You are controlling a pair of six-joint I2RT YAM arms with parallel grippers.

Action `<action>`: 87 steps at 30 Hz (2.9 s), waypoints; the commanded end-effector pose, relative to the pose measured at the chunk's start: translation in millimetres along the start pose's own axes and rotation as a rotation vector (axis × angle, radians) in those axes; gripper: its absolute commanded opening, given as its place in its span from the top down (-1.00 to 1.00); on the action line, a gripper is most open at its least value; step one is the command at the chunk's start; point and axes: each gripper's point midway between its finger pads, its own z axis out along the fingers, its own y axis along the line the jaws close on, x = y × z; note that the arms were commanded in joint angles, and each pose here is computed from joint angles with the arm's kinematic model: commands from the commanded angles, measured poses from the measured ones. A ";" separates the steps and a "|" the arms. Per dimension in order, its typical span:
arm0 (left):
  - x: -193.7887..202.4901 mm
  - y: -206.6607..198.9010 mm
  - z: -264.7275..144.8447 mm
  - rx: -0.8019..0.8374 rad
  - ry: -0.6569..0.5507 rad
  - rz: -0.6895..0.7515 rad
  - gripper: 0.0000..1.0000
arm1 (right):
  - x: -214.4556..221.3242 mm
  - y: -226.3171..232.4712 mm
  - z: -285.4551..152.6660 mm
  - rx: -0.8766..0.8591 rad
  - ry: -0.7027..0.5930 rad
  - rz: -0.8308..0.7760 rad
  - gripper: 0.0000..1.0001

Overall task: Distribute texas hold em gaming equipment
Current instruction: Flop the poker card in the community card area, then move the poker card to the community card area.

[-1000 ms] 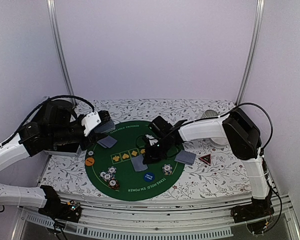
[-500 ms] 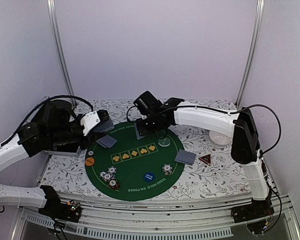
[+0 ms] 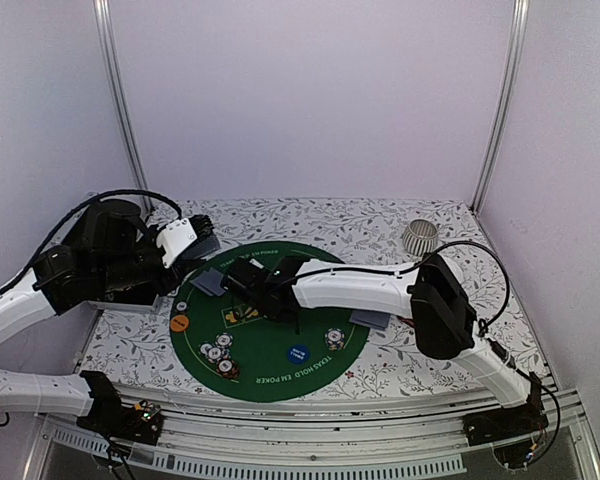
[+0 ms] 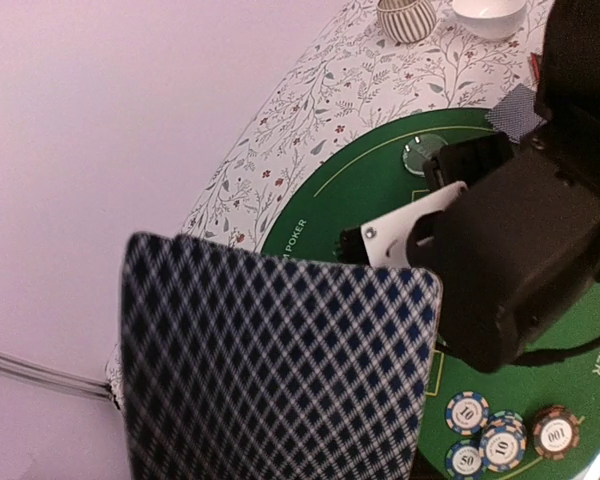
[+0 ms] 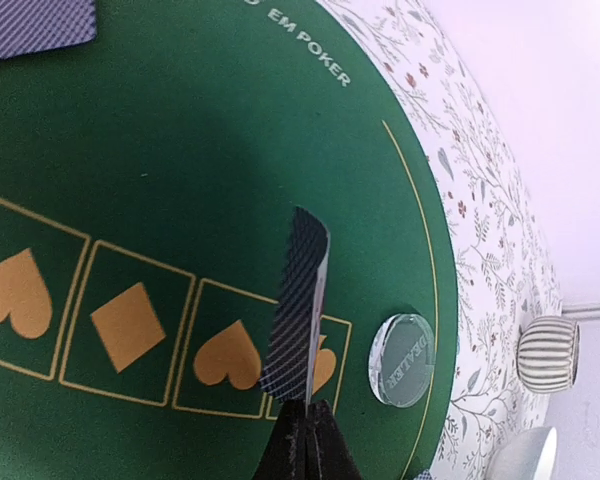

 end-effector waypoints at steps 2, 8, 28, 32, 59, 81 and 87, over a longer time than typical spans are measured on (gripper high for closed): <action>-3.5 11.1 -5.6 -0.044 -0.013 -0.016 0.26 | 8.8 49.3 -9.8 -0.114 -0.013 -0.226 0.96; -4.1 10.7 -6.0 -0.042 -0.016 -0.014 0.26 | 31.5 112.4 -17.2 -0.389 0.051 -0.275 0.97; -3.2 10.0 -8.3 -0.039 -0.023 -0.018 0.26 | -34.3 138.9 -67.8 -1.016 0.072 0.271 0.05; -3.9 10.4 -8.8 -0.039 -0.025 -0.019 0.26 | -37.5 94.0 -64.3 -0.969 0.056 0.308 0.04; -1.4 6.7 -8.0 -0.025 -0.025 -0.016 0.26 | 17.6 124.7 -32.0 -1.148 0.276 0.432 0.30; -0.5 7.2 -8.8 -0.027 -0.021 -0.014 0.25 | -15.9 163.4 -15.6 -1.327 0.233 0.635 0.60; -1.3 7.5 -8.7 -0.028 -0.021 -0.012 0.25 | -14.0 173.8 -17.9 -1.354 0.250 0.626 0.71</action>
